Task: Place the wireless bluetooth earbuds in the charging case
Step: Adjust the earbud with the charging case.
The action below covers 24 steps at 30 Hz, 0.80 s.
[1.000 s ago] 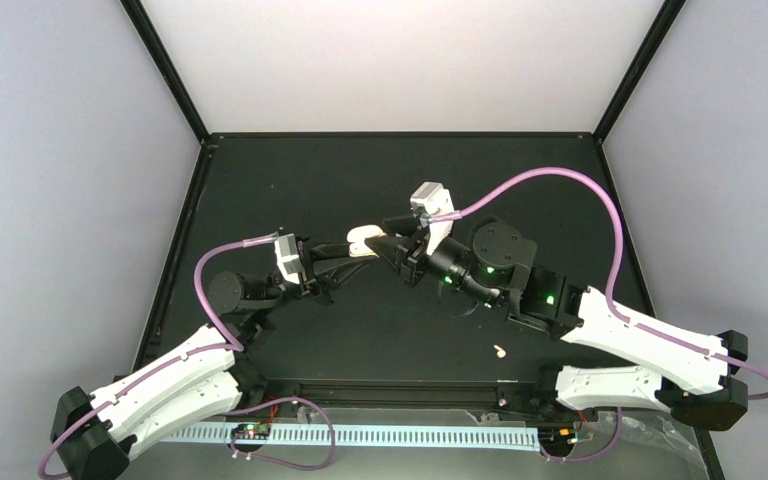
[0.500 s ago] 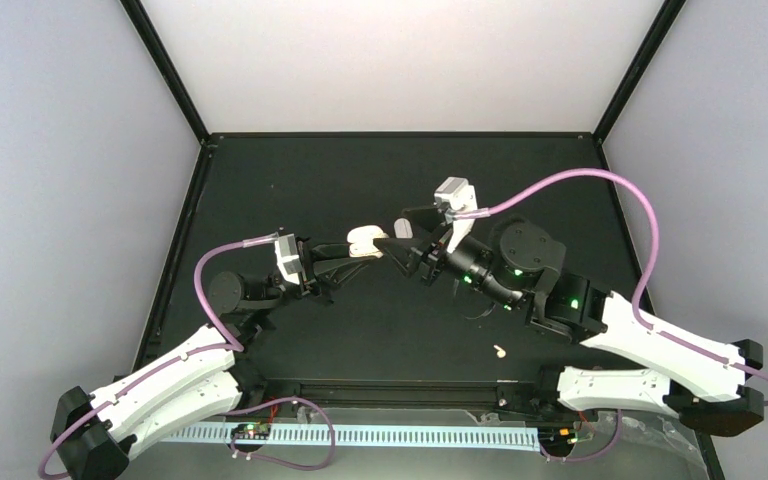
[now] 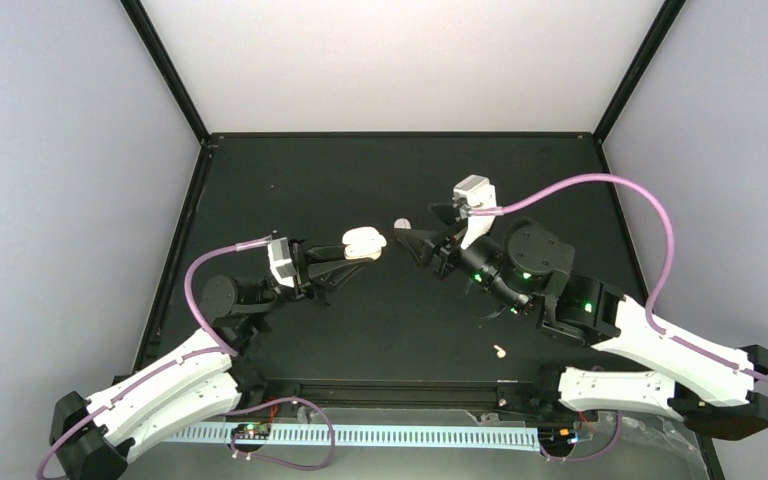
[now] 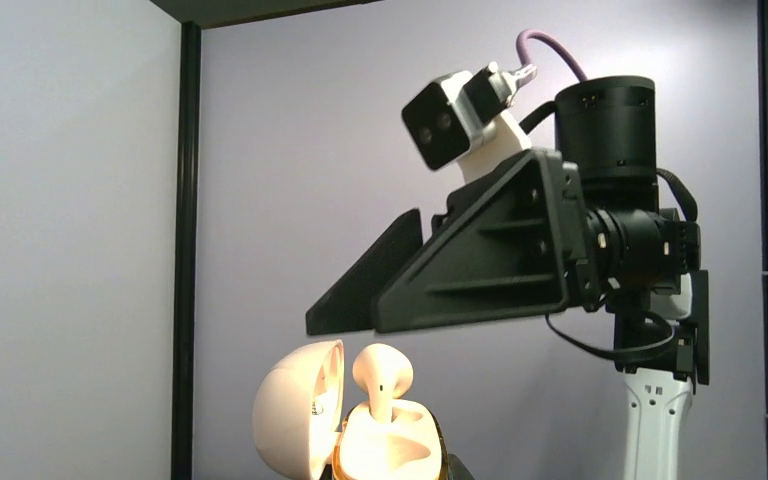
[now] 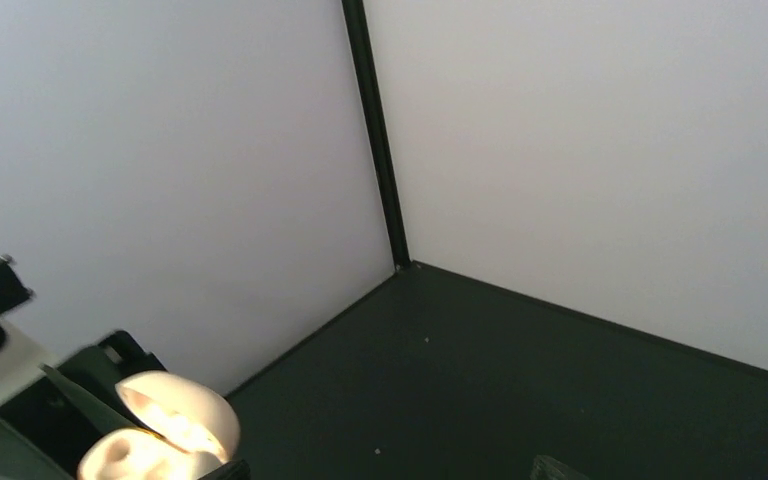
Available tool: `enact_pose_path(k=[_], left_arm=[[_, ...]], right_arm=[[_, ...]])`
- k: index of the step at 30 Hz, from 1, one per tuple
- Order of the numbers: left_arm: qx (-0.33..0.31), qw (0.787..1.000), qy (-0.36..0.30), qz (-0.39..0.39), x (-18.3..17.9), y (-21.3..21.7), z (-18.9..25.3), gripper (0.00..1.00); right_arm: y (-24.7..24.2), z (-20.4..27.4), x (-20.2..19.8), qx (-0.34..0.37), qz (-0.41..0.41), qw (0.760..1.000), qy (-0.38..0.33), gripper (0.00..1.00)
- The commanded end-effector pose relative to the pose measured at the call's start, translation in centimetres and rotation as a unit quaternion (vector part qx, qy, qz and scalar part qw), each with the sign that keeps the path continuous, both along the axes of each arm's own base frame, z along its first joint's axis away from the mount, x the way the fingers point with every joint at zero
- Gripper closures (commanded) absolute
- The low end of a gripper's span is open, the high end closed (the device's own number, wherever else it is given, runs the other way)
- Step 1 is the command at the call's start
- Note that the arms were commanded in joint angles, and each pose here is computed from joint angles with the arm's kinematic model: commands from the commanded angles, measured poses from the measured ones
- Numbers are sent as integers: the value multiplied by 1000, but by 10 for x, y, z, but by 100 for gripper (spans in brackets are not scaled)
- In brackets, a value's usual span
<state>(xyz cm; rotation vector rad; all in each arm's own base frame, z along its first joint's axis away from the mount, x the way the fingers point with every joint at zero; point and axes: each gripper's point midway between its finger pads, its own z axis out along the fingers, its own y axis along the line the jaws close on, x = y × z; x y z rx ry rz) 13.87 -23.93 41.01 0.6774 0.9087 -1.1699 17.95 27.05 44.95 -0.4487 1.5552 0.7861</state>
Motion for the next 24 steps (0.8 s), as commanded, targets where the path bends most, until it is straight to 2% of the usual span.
enact_pose_path(k=[1,24], left_arm=[[-22,999,-31,1,-11,8,17,98],[-15,1000,-26,4,-8,6,14,99]], right_arm=[[-1,-17,7,-26,-24,999,16,27],[21,-7,-12,-13,56,998,1,27]])
